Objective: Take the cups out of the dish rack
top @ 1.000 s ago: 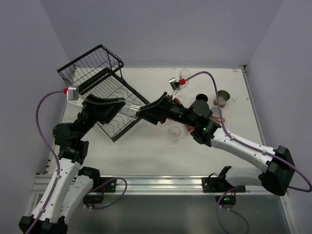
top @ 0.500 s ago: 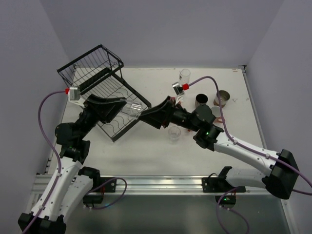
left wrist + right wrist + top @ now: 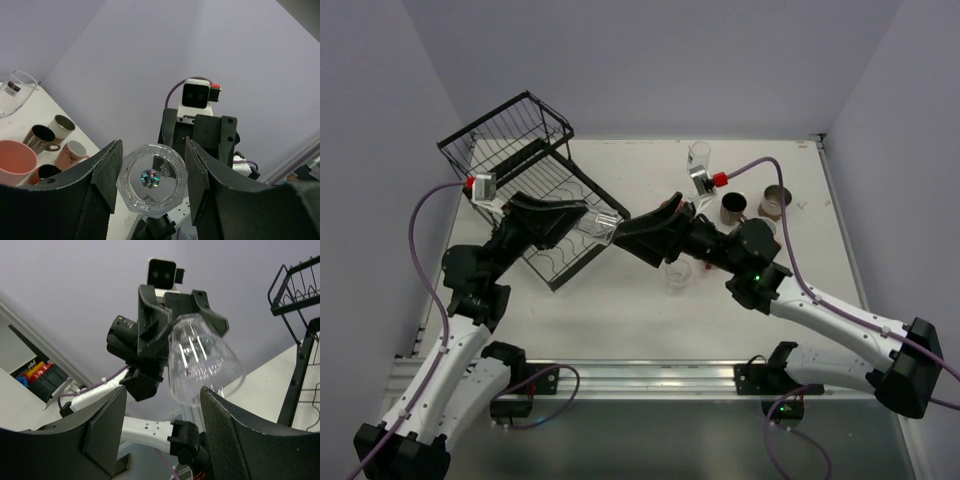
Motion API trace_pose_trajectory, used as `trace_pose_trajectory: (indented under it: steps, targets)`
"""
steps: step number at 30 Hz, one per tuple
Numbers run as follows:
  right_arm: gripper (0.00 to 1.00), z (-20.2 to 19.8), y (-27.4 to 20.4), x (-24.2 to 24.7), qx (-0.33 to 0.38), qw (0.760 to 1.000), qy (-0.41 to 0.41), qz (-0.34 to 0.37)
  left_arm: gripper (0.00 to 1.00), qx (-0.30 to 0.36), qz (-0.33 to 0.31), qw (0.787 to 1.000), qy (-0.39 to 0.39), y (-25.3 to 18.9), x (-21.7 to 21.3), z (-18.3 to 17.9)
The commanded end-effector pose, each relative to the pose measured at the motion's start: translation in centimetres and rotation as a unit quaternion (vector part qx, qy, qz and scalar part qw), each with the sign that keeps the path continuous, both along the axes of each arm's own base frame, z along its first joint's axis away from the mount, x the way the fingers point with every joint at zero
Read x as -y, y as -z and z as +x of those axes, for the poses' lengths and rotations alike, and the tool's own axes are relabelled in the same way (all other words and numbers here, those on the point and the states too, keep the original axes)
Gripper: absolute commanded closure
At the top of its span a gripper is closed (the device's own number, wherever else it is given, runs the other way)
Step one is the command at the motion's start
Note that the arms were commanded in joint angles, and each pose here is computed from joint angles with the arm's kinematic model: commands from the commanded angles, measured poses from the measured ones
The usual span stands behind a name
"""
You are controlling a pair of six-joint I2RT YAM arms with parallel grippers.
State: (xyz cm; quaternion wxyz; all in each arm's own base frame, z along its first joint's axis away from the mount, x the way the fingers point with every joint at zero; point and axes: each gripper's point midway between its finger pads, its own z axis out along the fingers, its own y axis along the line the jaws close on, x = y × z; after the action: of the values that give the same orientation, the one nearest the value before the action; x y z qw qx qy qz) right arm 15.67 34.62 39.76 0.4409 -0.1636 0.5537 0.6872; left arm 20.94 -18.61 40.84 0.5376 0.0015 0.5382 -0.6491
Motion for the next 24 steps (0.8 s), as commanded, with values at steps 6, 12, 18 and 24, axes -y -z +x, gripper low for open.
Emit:
trace_pose_trajectory:
  steps: [6,12,18,24]
  targets:
    - [0.44,0.6,-3.3,-2.0,0.030,0.999,-0.019,0.016,0.75,0.021,-0.003,0.999,0.024,-0.1,1.6,-0.8]
    - [0.91,1.0,-2.7,-2.0,0.013,1.000,-0.011,0.008,0.63,0.013,0.000,1.000,0.020,1.0,2.0,-0.5]
    - [1.00,1.6,-0.8,-1.2,-0.004,0.999,0.022,-0.040,0.00,0.025,0.048,0.998,-0.015,0.6,1.8,0.3]
    - [1.00,2.4,7.2,1.5,-0.026,0.962,0.074,-0.260,0.00,-0.002,0.237,0.961,-0.140,3.2,-1.0,3.2]
